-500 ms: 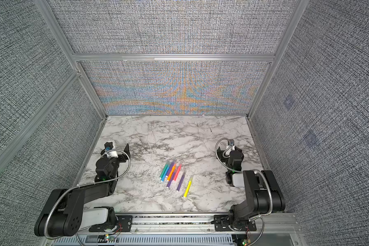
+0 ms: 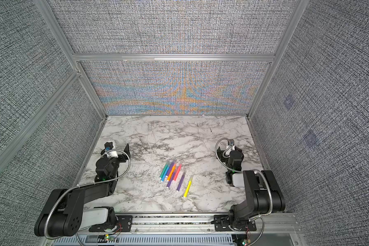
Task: Remove pen caps from pens
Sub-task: Pick up the pen from the bottom-center of the table.
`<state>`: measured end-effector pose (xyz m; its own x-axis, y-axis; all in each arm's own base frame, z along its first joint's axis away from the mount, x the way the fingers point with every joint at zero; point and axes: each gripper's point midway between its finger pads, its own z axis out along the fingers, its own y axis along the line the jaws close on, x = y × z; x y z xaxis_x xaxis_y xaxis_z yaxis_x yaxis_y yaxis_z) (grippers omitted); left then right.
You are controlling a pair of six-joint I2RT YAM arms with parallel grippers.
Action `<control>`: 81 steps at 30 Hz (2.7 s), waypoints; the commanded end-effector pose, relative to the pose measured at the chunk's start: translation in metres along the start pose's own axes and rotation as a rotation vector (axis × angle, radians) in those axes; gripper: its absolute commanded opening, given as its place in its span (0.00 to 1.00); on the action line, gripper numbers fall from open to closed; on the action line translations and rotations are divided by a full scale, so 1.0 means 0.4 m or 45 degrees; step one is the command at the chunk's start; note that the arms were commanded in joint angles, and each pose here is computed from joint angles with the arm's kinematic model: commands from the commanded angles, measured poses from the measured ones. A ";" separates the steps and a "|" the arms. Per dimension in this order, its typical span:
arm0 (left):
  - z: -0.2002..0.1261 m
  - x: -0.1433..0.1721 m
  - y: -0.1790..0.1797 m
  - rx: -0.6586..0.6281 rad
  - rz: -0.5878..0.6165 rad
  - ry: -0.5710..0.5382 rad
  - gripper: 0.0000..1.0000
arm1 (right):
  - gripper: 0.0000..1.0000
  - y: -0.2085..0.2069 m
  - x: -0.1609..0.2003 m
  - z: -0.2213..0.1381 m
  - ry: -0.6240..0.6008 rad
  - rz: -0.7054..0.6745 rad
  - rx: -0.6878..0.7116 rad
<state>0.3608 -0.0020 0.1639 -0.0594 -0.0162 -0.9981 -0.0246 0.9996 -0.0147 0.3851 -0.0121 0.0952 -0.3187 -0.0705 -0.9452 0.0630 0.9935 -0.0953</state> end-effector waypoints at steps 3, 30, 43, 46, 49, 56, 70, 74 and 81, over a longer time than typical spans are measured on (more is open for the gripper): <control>0.000 -0.031 -0.003 0.009 0.007 -0.064 0.97 | 0.99 0.000 -0.013 0.002 -0.022 0.013 0.001; 0.001 -0.033 -0.004 0.010 0.006 -0.065 0.97 | 0.99 0.000 -0.011 0.001 -0.020 0.013 0.000; 0.001 -0.032 -0.004 0.011 0.011 -0.063 0.97 | 0.99 0.001 -0.013 0.001 -0.021 0.013 -0.001; 0.001 -0.032 -0.004 0.011 0.012 -0.063 0.97 | 0.99 0.000 -0.013 0.001 -0.021 0.013 0.001; 0.001 -0.032 -0.005 0.011 0.011 -0.063 0.97 | 0.99 0.000 -0.014 0.001 -0.023 0.013 0.001; 0.001 -0.031 -0.005 0.013 0.012 -0.062 0.98 | 0.99 0.001 -0.011 0.004 -0.016 0.015 -0.001; 0.004 -0.030 -0.006 0.021 0.005 -0.055 0.97 | 0.99 -0.149 -0.116 -0.049 0.051 0.281 0.401; -0.003 -0.044 -0.005 0.020 0.012 -0.086 0.97 | 0.99 -0.010 -0.276 -0.154 -0.168 0.391 -0.114; -0.110 -0.271 0.014 -0.022 -0.123 -0.241 0.97 | 0.99 0.145 -0.360 -0.209 -0.070 0.381 -0.504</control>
<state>0.3336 0.0073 0.2738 0.1712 -0.0459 -0.9842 -0.0625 0.9964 -0.0574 0.3671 0.0307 0.2738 -0.1431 0.2020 -0.9689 -0.1042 0.9704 0.2177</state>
